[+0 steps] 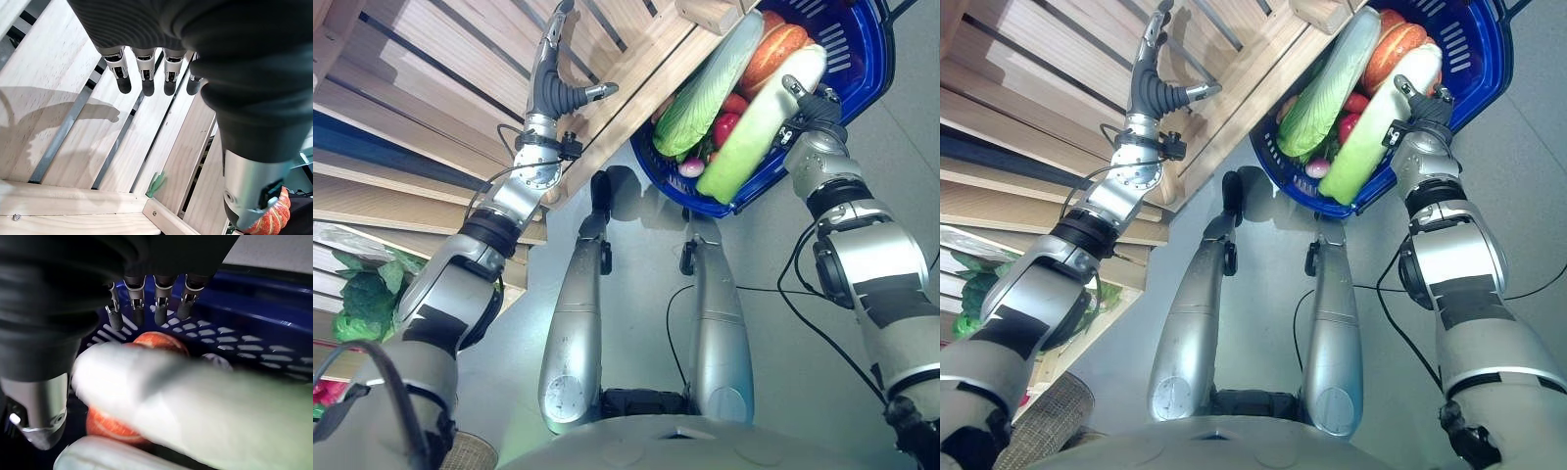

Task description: Pick up fruits and vegetables into the basket

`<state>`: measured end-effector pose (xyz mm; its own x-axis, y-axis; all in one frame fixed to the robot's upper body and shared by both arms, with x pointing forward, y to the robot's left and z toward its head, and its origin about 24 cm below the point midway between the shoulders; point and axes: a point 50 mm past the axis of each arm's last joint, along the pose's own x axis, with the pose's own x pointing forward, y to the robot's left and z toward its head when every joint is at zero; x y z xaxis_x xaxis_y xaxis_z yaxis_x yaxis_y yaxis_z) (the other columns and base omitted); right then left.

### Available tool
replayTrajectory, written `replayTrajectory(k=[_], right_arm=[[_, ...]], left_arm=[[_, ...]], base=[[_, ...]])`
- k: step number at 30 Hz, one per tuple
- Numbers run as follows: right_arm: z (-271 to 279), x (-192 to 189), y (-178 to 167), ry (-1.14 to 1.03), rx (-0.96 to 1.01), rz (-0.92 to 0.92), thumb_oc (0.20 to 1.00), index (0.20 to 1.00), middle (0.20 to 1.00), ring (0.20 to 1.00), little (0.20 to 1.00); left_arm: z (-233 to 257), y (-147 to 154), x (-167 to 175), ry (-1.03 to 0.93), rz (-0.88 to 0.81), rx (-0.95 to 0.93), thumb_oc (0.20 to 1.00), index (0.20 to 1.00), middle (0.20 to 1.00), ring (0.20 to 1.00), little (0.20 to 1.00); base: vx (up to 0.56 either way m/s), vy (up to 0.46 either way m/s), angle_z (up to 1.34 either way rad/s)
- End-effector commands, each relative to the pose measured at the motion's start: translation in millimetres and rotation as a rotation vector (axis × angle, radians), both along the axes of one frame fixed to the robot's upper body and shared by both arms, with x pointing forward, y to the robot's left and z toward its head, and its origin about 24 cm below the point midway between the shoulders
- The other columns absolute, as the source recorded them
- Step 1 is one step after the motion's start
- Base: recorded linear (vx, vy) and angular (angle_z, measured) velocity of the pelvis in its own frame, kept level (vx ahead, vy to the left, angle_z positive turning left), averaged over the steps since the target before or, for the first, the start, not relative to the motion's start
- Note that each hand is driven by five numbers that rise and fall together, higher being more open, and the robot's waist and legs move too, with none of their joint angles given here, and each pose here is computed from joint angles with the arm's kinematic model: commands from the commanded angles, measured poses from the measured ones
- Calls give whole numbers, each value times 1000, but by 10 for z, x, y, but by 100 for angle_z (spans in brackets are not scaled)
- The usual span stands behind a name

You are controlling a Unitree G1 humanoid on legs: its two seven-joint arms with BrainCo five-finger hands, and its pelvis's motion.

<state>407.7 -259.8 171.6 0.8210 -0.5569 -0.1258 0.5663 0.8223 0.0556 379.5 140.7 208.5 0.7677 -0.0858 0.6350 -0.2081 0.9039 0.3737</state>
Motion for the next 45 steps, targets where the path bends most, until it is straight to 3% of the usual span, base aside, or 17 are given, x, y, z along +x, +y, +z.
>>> replayTrajectory(k=[1,18,28,34,45], right_arm=[[120,-65,-234,-1,-62,-81,1000,1000,1000,1000,1000],[17,-99,-276,8,-66,-87,1000,1000,1000,1000,1000],[-69,-181,-329,-77,-236,-73,1000,1000,1000,1000,1000],[-547,-466,-522,-46,-284,-77,1000,1000,1000,1000,1000],[-1536,-1136,-633,212,-283,-33,1000,1000,1000,1000,1000]], left_arm=[[109,-151,-100,-90,-77,-100,1000,1000,1000,1000,1000],[83,-48,-121,-82,-62,-125,1000,1000,1000,1000,1000],[-177,422,-125,56,58,-158,1000,1000,1000,1000,1000],[-655,835,-291,211,167,-131,1000,1000,1000,1000,1000],[-1667,1062,-743,560,227,29,1000,1000,1000,1000,1000]], base=[[0,0,0],[0,0,0],[-16,19,0],[46,43,0],[109,9,-5]])
